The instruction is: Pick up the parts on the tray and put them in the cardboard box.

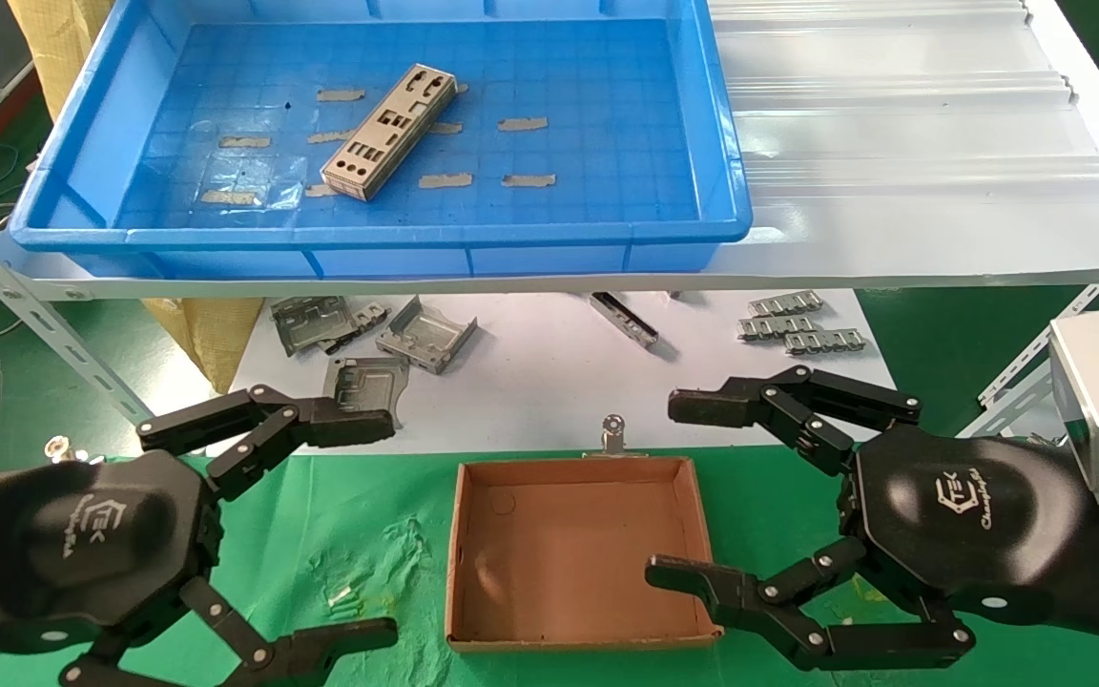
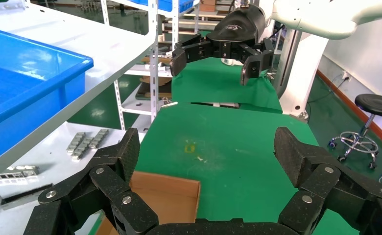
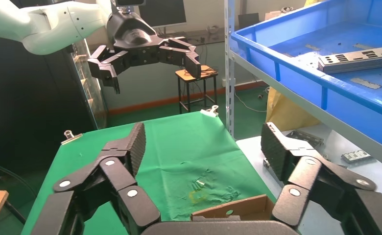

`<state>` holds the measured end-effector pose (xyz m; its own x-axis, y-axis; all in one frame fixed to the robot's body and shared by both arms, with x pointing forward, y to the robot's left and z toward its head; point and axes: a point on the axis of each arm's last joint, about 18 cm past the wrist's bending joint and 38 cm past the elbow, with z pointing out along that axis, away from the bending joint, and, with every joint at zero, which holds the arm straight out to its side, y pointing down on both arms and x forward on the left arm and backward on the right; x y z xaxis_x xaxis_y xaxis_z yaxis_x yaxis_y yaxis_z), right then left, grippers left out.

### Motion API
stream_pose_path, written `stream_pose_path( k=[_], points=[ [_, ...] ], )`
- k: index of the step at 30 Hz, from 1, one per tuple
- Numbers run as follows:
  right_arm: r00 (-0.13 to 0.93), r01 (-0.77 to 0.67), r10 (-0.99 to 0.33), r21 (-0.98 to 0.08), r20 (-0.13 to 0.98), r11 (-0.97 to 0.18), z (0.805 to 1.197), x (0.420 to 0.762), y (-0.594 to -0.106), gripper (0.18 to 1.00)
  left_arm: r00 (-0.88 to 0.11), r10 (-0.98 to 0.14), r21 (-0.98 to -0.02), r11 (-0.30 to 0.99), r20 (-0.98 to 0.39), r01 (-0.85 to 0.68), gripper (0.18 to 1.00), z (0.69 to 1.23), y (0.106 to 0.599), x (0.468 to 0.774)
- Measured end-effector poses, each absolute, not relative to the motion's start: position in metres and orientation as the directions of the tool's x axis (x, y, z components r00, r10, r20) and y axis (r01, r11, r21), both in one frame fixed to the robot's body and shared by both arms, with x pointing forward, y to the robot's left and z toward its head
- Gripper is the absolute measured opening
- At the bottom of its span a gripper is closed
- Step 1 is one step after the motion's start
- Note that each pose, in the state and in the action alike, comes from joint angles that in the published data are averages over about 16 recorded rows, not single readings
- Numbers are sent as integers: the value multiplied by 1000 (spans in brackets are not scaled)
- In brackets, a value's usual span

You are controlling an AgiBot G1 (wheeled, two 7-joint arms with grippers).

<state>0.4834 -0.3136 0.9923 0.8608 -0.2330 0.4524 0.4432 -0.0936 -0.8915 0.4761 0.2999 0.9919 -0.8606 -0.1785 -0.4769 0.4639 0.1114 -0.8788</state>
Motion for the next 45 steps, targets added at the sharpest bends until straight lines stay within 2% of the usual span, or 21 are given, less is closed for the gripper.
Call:
stream_pose_path(
  k=[11, 21, 27, 33, 45],
  points=[
    [861, 443, -233, -892, 452, -94, 992, 483, -314, 720, -861, -178, -879, 111, -477, 464, 1001, 992, 300, 476],
    [861, 443, -233, -892, 452, -94, 992, 483, -314, 472, -861, -178, -879, 111, -477, 464, 1001, 992, 300, 476],
    [861, 443, -233, -892, 452, -94, 992, 483, -314, 350, -861, -178, -879, 111, -477, 464, 1001, 992, 300, 476],
    [861, 443, -233, -892, 452, -94, 992, 483, -314, 266, -861, -178, -879, 111, -477, 464, 1001, 992, 300, 476],
    [861, 443, -233, -892, 452, -94, 992, 483, -314, 195, -861, -178, -879, 111, -477, 464, 1001, 992, 300, 476]
  ],
)
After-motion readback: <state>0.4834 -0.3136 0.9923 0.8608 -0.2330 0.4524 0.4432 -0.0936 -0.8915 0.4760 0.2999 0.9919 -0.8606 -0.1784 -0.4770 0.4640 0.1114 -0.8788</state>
